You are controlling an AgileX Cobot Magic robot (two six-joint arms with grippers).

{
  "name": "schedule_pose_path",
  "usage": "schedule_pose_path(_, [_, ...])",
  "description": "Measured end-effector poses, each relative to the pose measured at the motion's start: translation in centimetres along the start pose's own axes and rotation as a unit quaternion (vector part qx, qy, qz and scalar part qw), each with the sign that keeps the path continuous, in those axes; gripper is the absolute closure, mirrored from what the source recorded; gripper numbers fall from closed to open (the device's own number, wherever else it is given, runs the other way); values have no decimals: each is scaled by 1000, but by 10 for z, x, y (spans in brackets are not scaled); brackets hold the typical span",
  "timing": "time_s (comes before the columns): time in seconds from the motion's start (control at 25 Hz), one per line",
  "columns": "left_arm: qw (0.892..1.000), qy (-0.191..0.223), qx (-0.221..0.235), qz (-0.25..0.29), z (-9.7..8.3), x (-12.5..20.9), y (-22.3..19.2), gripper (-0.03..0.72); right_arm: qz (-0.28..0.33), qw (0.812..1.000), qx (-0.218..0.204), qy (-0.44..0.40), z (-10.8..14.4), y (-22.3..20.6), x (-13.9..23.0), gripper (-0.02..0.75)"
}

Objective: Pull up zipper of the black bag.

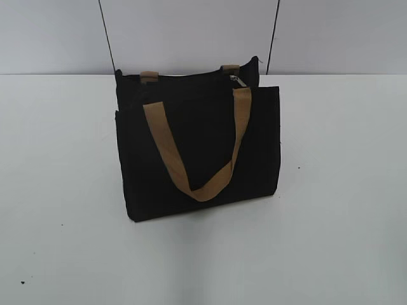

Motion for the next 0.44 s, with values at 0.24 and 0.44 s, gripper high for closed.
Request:
schedule_pose_path(0.24, [1000,3,-6,-1,1,0,0,190,0,1000,0,0,0,0,0,141])
schedule_pose_path(0.44, [1000,3,-7,-1,1,0,0,190,0,1000,0,0,0,0,0,141])
Point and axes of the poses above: a point on each arm's last joint axis where the gripper is mounted, y pointing back along that axis away from the gripper, z along the wrist's bending axis when the last joint is at zero, x = y × z, the point moved 7 cm from there along -y, pointing out along that axis toward the gripper, and after that the axes turned 6 degrees about y, right-handed, at the moved point
